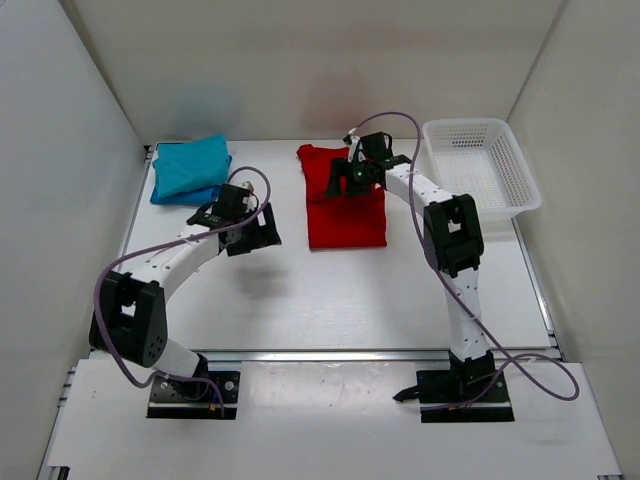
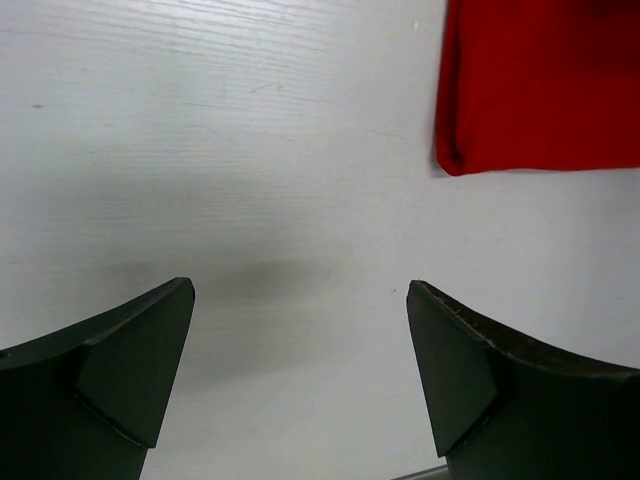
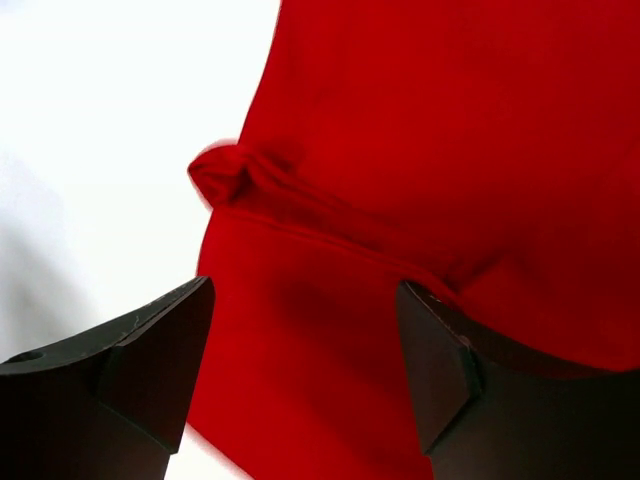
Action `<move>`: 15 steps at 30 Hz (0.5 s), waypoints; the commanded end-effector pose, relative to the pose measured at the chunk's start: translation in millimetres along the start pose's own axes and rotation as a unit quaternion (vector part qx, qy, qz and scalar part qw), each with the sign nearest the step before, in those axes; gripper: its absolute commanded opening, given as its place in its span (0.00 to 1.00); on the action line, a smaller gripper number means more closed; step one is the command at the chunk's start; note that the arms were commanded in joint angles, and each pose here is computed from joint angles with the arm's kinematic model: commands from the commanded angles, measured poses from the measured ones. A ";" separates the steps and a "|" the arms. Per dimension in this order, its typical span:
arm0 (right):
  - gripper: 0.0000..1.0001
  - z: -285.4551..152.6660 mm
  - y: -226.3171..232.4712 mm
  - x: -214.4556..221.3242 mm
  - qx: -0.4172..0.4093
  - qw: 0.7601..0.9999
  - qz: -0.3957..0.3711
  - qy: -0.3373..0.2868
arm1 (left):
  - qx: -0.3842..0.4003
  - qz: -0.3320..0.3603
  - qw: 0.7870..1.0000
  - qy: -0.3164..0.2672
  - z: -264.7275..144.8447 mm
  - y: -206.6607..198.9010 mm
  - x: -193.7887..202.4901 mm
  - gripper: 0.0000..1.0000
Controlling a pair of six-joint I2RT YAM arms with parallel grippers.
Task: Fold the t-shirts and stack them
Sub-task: Fold the folded rectangular tshirt in 1/3 of the way
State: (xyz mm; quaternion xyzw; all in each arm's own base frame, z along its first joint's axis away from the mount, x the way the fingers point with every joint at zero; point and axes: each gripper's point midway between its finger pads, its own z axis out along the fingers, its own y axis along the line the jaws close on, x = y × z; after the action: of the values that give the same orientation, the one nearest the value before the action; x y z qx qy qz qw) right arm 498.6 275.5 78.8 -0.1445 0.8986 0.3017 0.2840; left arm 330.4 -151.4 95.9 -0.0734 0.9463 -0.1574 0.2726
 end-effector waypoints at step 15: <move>0.71 -107.6 -11.3 -67.9 0.108 0.991 -0.033 -0.070 | 0.011 0.086 0.996 0.003 33.8 -47.3 -6.8 0.99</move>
State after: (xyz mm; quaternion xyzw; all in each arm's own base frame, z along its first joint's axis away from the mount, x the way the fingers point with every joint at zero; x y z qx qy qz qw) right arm 538.4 234.6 124.2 -0.1270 0.9075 0.2233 0.3322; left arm 335.3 -178.8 73.4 -0.0103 0.9595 -0.1283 0.2505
